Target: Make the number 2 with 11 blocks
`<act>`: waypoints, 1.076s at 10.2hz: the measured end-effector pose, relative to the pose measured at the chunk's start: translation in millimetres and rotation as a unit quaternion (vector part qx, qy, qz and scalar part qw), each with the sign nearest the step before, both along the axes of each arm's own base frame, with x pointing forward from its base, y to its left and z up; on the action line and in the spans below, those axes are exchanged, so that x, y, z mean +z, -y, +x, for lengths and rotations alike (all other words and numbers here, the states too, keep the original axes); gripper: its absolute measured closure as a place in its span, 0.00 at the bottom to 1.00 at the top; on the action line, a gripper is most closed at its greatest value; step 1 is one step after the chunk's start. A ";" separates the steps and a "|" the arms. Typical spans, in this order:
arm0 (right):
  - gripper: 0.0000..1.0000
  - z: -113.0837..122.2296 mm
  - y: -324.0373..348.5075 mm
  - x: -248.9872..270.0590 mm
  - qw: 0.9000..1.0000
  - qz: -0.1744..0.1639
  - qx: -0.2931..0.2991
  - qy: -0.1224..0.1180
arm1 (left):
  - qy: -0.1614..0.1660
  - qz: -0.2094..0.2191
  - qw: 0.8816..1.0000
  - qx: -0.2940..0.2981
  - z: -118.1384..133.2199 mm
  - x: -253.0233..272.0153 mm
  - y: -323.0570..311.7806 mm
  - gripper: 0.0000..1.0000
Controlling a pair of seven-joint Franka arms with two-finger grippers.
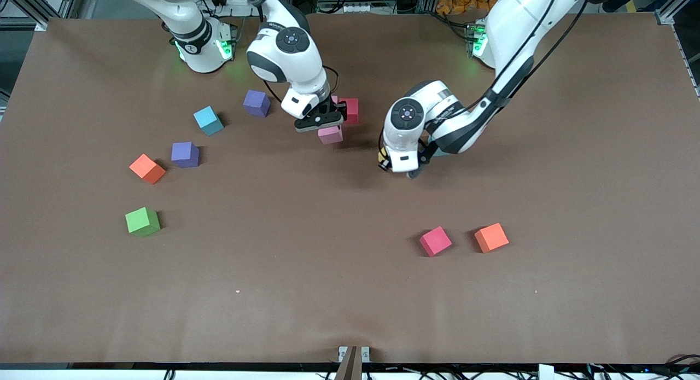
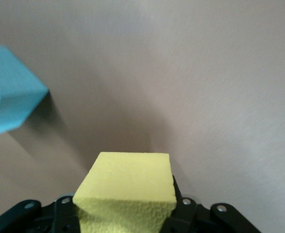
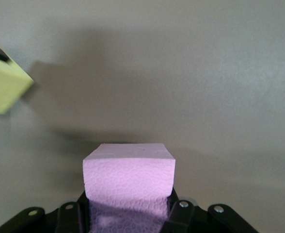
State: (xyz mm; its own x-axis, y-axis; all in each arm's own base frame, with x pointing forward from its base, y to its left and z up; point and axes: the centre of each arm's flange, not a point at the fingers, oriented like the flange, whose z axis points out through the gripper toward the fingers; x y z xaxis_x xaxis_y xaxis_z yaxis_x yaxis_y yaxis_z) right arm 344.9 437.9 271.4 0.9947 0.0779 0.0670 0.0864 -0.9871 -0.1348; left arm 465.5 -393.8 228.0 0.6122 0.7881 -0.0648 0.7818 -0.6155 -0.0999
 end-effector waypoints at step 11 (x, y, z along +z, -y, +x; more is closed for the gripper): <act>0.44 -8.5 -58.0 -57.4 0.998 -0.023 -0.052 -0.019 | 0.036 -0.033 0.991 -0.127 67.9 43.1 -40.6 0.41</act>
State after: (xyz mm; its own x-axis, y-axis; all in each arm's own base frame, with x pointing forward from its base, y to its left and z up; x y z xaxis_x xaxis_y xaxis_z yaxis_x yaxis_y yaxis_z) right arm 336.4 495.9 214.1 0.9993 -0.0236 0.0283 -0.0209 -0.9957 -0.0907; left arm 533.5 -353.2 271.1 0.7948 0.6040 -0.0594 0.6049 -0.7963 -0.0024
